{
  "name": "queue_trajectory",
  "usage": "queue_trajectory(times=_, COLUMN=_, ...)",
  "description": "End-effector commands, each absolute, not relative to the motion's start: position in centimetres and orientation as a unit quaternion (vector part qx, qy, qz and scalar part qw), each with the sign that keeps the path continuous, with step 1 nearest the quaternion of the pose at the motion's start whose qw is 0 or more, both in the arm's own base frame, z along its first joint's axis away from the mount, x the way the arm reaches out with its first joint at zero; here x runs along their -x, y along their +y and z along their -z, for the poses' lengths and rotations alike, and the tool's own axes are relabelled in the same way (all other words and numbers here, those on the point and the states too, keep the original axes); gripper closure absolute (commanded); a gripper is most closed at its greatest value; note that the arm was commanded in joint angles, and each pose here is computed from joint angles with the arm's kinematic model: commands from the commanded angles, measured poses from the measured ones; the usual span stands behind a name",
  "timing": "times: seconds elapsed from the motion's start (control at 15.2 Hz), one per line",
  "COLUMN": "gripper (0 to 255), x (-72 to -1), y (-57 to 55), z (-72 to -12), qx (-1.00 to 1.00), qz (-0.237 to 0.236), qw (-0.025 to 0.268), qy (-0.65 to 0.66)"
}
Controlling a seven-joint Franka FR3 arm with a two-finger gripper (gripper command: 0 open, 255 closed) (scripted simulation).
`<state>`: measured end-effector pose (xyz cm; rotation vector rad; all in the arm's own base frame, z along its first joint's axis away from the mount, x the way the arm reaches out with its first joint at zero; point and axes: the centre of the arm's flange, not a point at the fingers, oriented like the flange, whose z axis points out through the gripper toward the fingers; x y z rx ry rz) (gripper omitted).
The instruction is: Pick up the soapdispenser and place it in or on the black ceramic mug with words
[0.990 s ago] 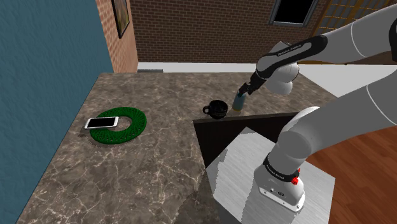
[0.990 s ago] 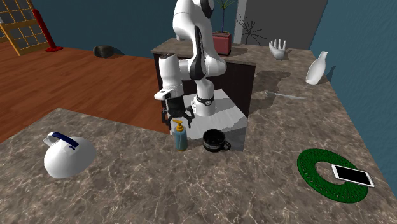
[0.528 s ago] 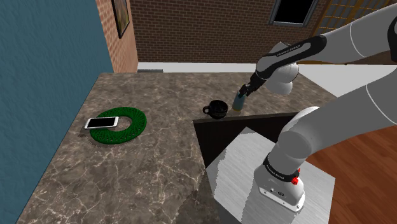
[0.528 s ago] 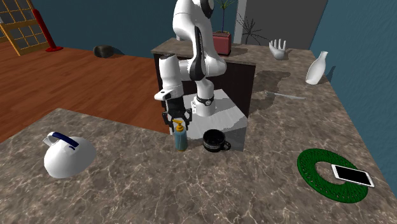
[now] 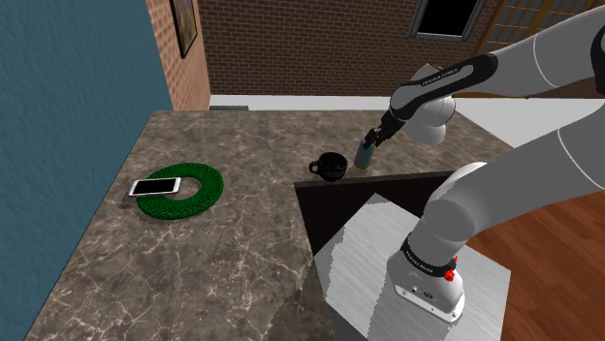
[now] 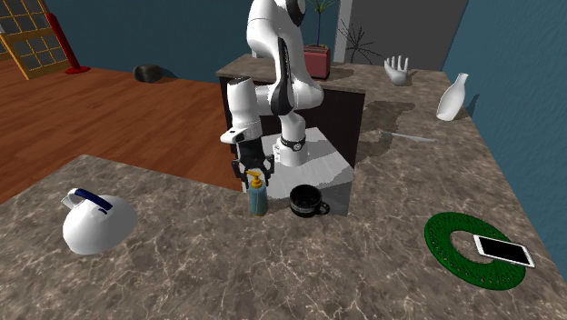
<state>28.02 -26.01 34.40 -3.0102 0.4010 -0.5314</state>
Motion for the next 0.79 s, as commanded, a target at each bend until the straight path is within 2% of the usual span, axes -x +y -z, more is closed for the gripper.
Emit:
queue_trajectory(times=0.0, gripper=255, x=-28.0, y=-26.0, z=-34.4, qx=0.976, qz=0.172, qw=0.029, qy=0.130)
queue_trajectory(times=0.73, gripper=255, x=-28.0, y=-26.0, z=-40.2, qx=0.976, qz=0.172, qw=0.029, qy=0.130)
